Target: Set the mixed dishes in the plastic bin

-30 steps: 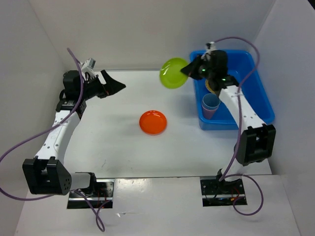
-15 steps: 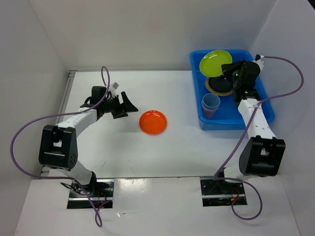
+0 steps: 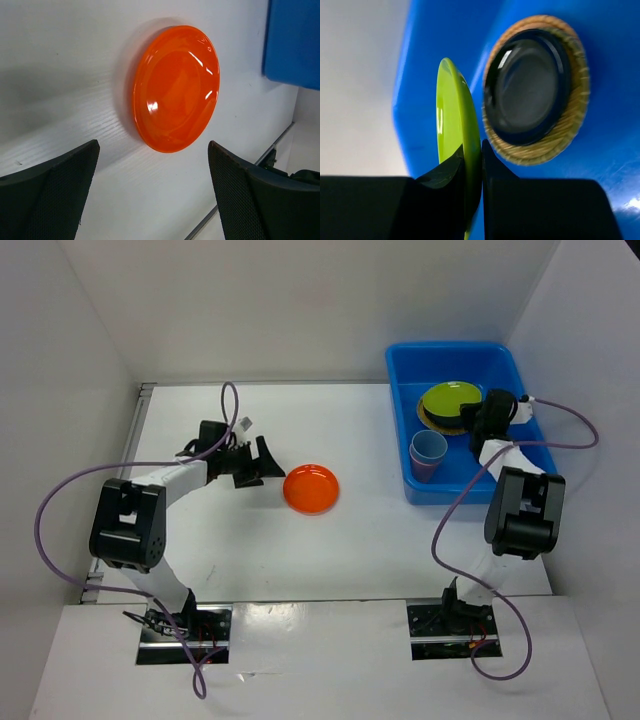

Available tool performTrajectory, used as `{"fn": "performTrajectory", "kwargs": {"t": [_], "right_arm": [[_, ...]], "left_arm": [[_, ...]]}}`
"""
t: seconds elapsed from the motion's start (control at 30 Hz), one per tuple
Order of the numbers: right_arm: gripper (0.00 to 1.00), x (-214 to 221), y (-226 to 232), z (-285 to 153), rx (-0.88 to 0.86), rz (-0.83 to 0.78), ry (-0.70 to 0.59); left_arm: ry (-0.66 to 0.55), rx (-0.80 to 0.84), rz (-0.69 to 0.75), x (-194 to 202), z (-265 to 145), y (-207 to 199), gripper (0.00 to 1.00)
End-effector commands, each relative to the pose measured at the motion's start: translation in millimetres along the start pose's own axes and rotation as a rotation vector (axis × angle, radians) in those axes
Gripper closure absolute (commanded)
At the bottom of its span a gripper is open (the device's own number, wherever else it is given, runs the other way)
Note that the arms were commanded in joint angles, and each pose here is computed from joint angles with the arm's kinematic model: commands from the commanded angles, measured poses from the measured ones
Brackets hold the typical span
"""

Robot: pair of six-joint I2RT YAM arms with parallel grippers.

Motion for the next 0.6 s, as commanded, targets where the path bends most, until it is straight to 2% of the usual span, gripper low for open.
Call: {"fn": "performTrajectory", "kwargs": {"t": [0.0, 0.37, 0.43, 0.57], "right_arm": [[1.00, -24.6, 5.6, 15.2, -0.038, 0.065, -0.102], [0.99, -7.4, -22.9, 42.0, 0.044, 0.065, -0.039], [0.90, -3.3, -26.7, 48.2, 0.059, 0.064, -0.024], [0.81, 5.0, -36.4, 55.1, 0.104, 0.047, 0.051]], "left_arm": [[-0.024, -0.002, 0.057, -8.1, 6.8, -1.9, 0.05], [0.030, -0.077, 0.064, 6.1, 41.7, 4.5, 0.05], [0.010, -0.100, 0.065, 3.1, 42.0, 7.8, 0.05], [-0.012, -0.132, 0.074, 1.9, 43.9, 10.4, 0.05]]}}
Point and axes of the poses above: each gripper's point midway between its finger pads, its own z axis out along the fingers, its own y axis along the line the jaws close on, x = y × z, the point moved 3 cm from there along -z, back along the fingers, and after that the axes turned 13 degrees about -z, right-handed, at the moved point
